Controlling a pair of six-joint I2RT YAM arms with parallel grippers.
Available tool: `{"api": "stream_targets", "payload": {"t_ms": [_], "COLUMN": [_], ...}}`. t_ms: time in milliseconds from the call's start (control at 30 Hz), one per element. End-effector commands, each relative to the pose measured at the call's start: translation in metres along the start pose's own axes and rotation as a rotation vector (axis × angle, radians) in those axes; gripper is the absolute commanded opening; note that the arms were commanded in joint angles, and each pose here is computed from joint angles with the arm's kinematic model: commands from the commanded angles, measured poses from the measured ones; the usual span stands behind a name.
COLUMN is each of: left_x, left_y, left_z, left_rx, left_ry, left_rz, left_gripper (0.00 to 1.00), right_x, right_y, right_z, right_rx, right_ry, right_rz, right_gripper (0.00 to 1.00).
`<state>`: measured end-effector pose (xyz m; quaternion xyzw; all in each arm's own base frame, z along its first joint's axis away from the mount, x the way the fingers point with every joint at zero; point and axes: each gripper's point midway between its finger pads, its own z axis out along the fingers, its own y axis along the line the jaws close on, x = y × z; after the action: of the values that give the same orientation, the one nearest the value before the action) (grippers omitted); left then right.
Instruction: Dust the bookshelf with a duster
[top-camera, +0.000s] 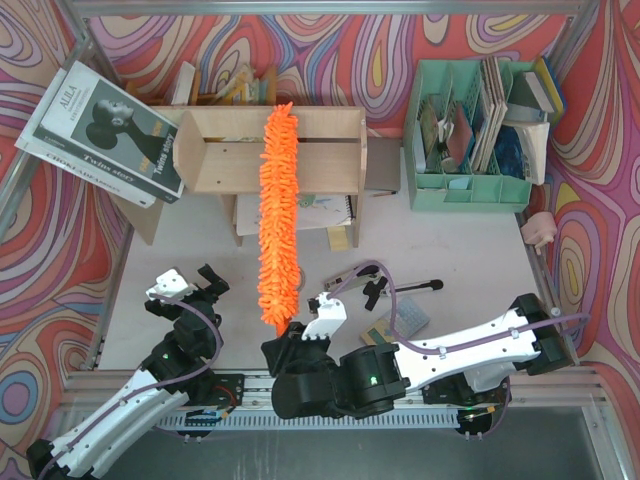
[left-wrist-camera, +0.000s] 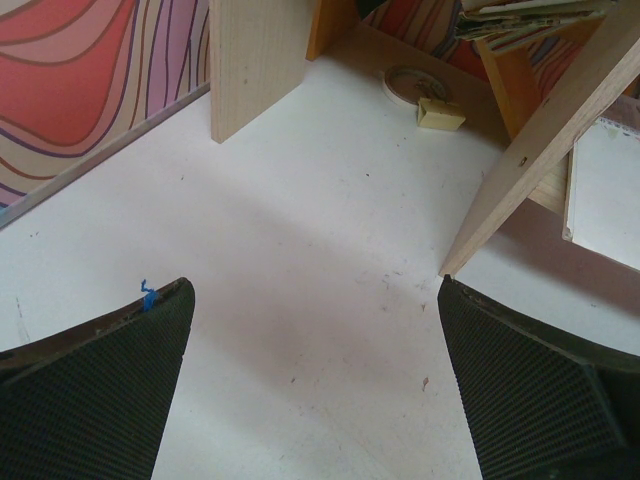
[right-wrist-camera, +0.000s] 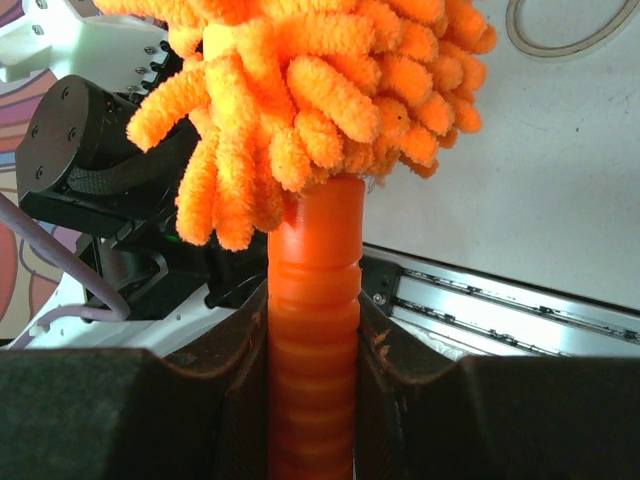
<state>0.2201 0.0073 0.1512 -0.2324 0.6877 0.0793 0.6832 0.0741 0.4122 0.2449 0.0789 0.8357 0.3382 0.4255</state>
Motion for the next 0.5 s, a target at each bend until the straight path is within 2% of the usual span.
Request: {"api": "stream_targets", "payload": {"t_ms": [0,267,467], "left_x": [-0.001,-0.001,-0.001], "left_y": [0.004,0.003,0.004], "left_z": [0.001,0.001,0.001], "left_rx": [-0.021,-0.021,-0.023], "left_ry": [-0.009,-0.009,-0.009], "left_rz": [-0.013,-0.013,-0.013], "left_gripper": [0.98,0.99,0.99], "right_x": [-0.01,-0.004,-0.005], "right_y": [-0.007,-0.044,-0.035], "right_z": [-0.003,0.004,0.006], "right_rx": [0.019,0.13,0.112], "right_ry": [-0.039,-0.007,0.004], "right_rz": [0.008,0.114,0.082], "right_gripper": [0.0,0.0,0.0]}}
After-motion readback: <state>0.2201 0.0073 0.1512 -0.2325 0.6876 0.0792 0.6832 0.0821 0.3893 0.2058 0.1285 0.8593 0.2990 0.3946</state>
